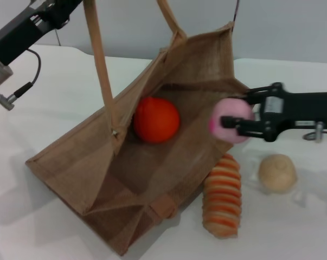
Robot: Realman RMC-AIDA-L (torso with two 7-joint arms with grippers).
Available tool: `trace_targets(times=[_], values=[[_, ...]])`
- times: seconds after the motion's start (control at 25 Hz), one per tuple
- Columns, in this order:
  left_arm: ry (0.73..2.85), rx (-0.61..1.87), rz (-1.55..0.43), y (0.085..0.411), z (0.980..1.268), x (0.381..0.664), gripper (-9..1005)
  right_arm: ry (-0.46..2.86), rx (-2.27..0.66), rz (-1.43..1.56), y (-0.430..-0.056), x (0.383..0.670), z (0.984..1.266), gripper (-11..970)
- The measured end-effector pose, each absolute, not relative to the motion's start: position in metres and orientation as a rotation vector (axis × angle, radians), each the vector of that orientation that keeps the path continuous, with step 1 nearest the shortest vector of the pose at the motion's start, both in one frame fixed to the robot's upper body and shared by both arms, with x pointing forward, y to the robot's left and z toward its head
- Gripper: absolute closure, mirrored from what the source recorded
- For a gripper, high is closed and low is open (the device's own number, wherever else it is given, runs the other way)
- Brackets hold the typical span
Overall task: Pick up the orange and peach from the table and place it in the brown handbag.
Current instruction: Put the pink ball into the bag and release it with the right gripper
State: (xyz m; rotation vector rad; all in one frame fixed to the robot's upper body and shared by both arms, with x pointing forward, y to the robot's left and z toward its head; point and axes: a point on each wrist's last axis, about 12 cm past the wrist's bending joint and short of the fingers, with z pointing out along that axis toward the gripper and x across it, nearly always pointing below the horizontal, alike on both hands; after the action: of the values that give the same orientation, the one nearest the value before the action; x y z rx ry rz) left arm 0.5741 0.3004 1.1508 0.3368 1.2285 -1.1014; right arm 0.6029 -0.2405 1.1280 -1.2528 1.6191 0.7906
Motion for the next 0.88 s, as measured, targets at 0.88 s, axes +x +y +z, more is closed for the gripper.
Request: trace_targets(times=[0.88], values=[[1.226,0.398,-1.155,0.281,1.159,0.585,873,1.558,-1.502,0.558,-0.119,0.646,1.117,522]])
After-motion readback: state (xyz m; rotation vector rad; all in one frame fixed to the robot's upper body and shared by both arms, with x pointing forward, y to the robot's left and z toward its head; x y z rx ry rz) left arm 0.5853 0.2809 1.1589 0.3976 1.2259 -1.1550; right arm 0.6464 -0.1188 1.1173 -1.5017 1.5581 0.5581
